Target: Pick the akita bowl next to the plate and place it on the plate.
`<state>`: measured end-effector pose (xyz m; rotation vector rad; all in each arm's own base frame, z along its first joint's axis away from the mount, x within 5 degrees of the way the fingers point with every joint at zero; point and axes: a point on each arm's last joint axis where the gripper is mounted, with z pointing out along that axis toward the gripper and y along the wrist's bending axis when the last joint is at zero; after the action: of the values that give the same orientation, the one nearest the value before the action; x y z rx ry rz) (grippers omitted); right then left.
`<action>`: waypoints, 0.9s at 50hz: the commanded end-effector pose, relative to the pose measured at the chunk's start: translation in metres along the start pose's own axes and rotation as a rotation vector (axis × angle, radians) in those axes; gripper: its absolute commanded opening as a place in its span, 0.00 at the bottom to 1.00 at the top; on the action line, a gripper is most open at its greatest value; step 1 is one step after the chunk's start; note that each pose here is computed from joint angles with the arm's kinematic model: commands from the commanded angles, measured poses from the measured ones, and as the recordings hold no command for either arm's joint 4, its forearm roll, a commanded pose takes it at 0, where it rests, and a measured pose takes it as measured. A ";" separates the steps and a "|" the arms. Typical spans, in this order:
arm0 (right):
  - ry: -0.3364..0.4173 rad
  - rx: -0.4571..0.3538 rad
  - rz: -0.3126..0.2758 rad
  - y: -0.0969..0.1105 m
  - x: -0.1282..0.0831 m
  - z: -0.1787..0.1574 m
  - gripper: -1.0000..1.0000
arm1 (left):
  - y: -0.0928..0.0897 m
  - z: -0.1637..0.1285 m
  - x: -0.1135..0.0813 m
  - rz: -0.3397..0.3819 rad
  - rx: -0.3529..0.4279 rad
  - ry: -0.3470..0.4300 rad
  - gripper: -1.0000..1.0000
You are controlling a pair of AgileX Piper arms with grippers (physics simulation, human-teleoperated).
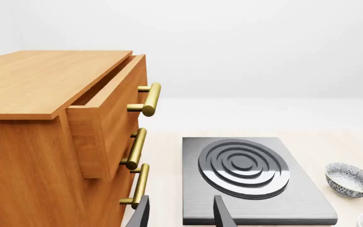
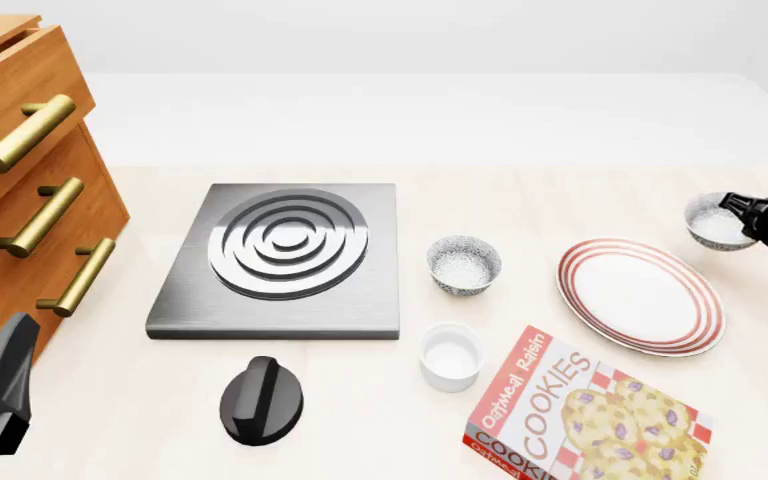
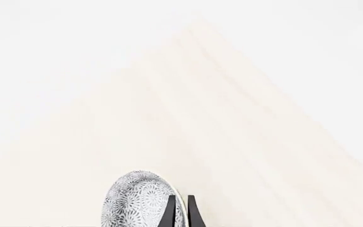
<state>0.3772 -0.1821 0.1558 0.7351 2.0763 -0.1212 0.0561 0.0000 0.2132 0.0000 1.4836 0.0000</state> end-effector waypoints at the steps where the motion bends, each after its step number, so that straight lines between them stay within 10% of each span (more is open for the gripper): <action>1: -0.007 -0.016 0.046 0.010 -0.011 -0.012 0.00 | 0.000 0.000 0.000 0.000 0.000 0.000 1.00; 45: 0.068 -0.150 0.102 0.082 -0.006 -0.069 0.00 | 0.000 0.000 0.000 0.000 0.000 0.000 1.00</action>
<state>0.3766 -0.1063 0.2112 0.7436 2.0849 0.0741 0.0561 0.0000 0.2132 0.0000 1.4836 0.0000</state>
